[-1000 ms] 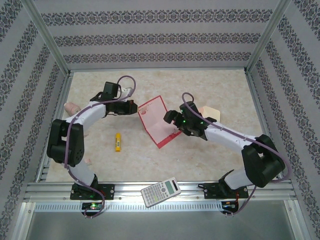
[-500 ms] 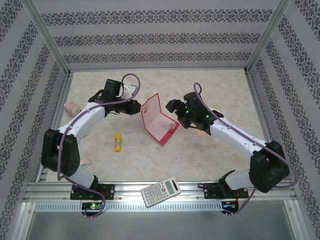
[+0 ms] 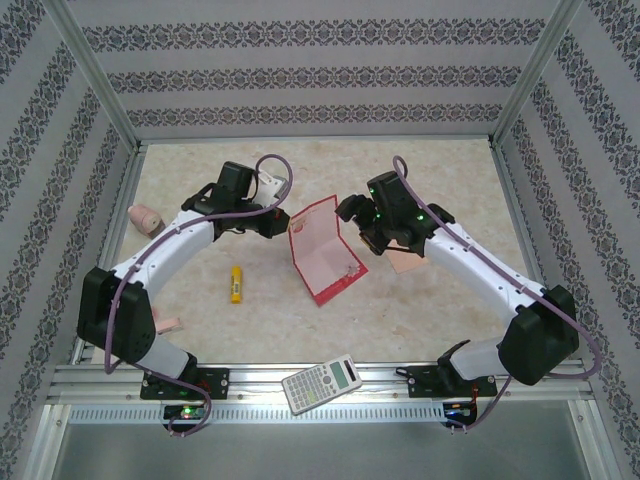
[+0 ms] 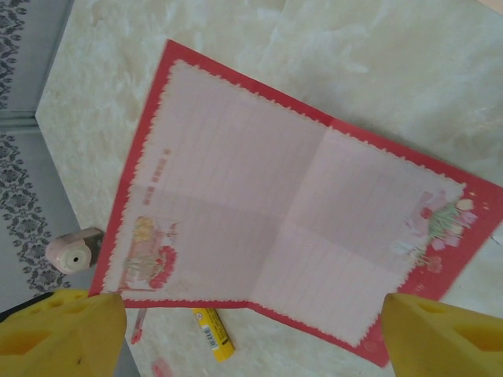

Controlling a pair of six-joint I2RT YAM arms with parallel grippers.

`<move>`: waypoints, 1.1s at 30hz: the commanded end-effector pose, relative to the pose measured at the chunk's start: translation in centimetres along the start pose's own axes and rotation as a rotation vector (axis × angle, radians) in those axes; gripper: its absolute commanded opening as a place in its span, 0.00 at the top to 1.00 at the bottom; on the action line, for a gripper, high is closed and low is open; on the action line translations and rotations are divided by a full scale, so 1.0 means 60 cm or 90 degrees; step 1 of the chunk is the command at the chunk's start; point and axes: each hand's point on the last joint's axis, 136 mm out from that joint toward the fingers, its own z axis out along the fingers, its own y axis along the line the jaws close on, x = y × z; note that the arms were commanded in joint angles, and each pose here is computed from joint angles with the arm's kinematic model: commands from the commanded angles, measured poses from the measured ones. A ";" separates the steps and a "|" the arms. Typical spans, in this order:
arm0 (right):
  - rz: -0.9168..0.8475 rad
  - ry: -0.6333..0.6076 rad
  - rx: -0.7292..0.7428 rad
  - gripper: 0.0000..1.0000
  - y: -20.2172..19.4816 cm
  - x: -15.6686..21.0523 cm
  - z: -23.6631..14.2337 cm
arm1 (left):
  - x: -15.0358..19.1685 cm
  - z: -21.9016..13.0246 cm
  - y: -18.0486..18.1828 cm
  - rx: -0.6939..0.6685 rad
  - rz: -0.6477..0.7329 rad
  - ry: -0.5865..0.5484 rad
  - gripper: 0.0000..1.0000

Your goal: Place the letter into the envelope and seal it

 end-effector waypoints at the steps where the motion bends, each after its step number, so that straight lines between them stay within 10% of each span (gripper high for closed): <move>1: 0.008 -0.010 0.029 0.16 0.002 -0.006 -0.018 | -0.003 -0.017 -0.010 -0.024 0.036 -0.013 1.00; 33: 0.034 0.110 0.093 0.18 0.070 -0.007 0.040 | 0.014 -0.013 -0.033 -0.226 0.245 -0.080 1.00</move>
